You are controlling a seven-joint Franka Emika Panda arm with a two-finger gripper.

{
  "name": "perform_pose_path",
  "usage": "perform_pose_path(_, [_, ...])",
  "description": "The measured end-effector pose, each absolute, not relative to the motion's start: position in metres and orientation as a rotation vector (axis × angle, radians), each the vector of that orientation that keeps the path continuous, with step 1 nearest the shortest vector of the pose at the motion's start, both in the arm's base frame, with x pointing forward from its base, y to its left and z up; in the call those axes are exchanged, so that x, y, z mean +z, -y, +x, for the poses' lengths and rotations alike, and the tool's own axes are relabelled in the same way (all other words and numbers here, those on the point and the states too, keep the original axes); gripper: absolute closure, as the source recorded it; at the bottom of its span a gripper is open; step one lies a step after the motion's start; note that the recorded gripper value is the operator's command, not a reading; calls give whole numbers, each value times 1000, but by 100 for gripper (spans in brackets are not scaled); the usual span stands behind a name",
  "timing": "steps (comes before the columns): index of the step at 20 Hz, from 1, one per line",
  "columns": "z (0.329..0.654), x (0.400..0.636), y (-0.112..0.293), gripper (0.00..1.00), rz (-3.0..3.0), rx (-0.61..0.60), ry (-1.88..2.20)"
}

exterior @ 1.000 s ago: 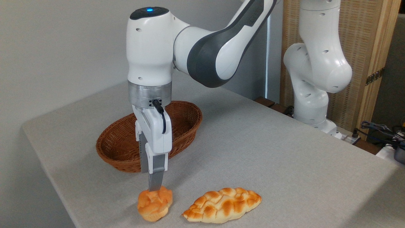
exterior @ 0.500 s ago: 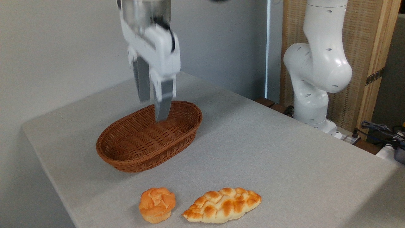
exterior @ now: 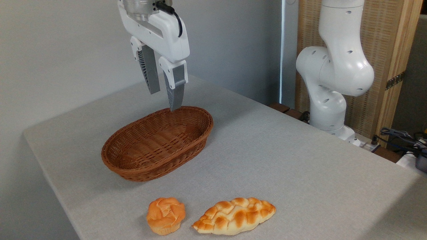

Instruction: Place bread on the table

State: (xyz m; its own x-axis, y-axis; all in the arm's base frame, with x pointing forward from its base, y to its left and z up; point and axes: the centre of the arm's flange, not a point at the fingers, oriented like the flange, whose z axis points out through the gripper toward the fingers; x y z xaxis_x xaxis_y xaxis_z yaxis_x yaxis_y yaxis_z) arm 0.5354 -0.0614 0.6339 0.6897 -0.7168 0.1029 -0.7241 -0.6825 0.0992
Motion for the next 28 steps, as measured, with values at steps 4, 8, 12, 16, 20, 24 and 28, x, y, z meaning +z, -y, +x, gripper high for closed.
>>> perform_pose_path(4, [536,633,59,0,2774,74,1181])
perform_pose_path(8, [535,634,59,0,2771,70,1187])
perform_pose_path(12, [538,633,55,0,2797,64,1199])
perform_pose_path(16, [540,627,66,0,2835,23,1266])
perform_pose_path(20, [544,625,64,0,2855,37,1275])
perform_pose_path(24, [545,625,62,0,2866,33,1279])
perform_pose_path(28, [546,627,53,0,2877,33,1276])
